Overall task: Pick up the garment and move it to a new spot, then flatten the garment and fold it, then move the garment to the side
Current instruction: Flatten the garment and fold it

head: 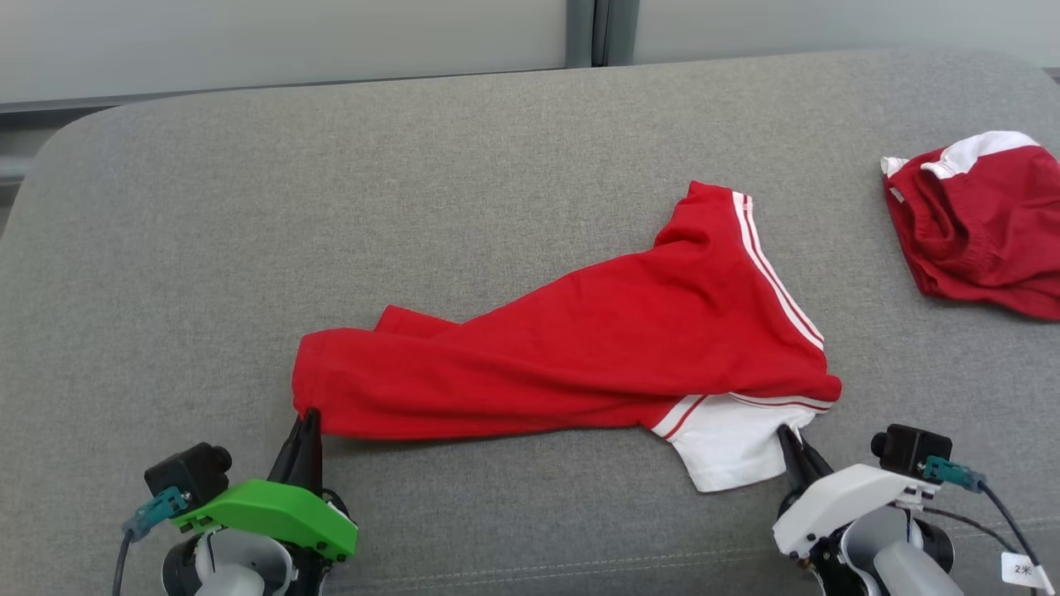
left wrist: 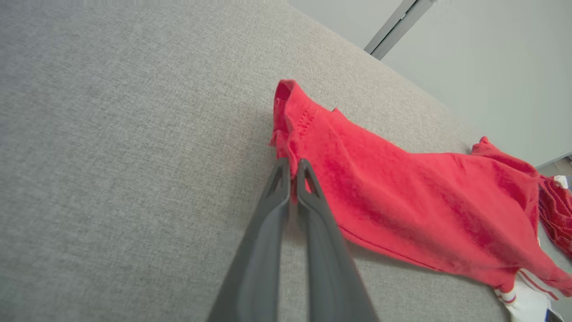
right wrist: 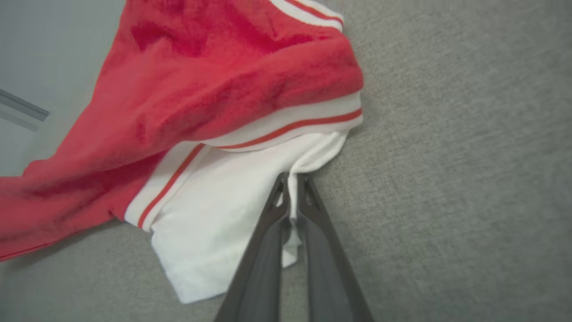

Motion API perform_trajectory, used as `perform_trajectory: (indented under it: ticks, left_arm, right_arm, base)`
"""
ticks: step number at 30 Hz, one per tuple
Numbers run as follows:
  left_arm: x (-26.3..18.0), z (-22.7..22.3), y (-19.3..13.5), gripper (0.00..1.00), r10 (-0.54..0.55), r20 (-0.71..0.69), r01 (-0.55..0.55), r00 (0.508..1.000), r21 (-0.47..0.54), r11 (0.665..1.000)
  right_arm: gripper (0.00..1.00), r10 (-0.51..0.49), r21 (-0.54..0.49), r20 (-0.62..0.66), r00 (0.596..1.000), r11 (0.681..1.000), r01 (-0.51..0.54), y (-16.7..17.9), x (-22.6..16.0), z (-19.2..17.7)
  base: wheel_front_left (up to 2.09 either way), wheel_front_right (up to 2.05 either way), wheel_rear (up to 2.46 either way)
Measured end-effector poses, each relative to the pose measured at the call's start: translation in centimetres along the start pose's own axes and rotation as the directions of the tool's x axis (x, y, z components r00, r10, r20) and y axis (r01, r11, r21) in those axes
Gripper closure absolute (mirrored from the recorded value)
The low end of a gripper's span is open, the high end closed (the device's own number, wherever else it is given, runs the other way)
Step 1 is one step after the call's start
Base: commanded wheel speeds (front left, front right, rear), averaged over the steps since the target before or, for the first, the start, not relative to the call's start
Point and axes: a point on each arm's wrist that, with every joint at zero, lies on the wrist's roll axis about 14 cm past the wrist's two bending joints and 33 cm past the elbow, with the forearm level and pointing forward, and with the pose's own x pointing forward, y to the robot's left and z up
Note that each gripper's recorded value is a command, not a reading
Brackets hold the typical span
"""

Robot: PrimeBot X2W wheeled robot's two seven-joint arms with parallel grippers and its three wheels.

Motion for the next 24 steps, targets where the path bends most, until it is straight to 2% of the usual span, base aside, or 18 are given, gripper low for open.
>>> perform_trajectory:
  ticks: [2, 5, 11, 16, 24]
  left_arm:
    - [0.0, 0.3, -0.3, 1.0, -0.013, 0.006, 0.013, 1.0, 0.002, 1.0]
    - [0.1, 1.6, -1.4, 1.0, -0.056, 0.015, 0.056, 0.998, 0.026, 0.998]
    - [0.8, 6.7, -5.5, 1.0, -0.18, 0.067, 0.172, 0.981, 0.112, 0.979]
    - [0.6, 11.5, -9.3, 1.0, -0.277, 0.098, 0.252, 0.956, 0.211, 0.945]
    - [-1.0, 18.7, -14.9, 1.0, -0.391, 0.131, 0.308, 0.911, 0.414, 0.856]
  right_arm:
    - [1.0, 0.015, 0.008, 0.015, 1.0, 1.0, -0.015, 0.4, 0.1, 0.7]
    - [1.0, 0.075, 0.007, 0.061, 0.995, 0.997, -0.076, 2.0, 0.4, 3.5]
    - [1.0, 0.178, -0.1, 0.136, 0.975, 0.981, -0.166, 4.5, 0.2, 10.0]
    - [1.0, 0.246, -0.223, 0.192, 0.95, 0.954, -0.202, 7.1, -0.4, 15.6]
    - [1.0, 0.329, -0.401, 0.261, 0.908, 0.892, -0.208, 11.7, -2.4, 23.5]
  base:
    - [0.0, 0.0, 0.0]
    - [0.0, 0.0, 0.0]
    - [0.0, 0.0, 0.0]
    - [0.0, 0.0, 0.0]
    - [0.0, 0.0, 0.0]
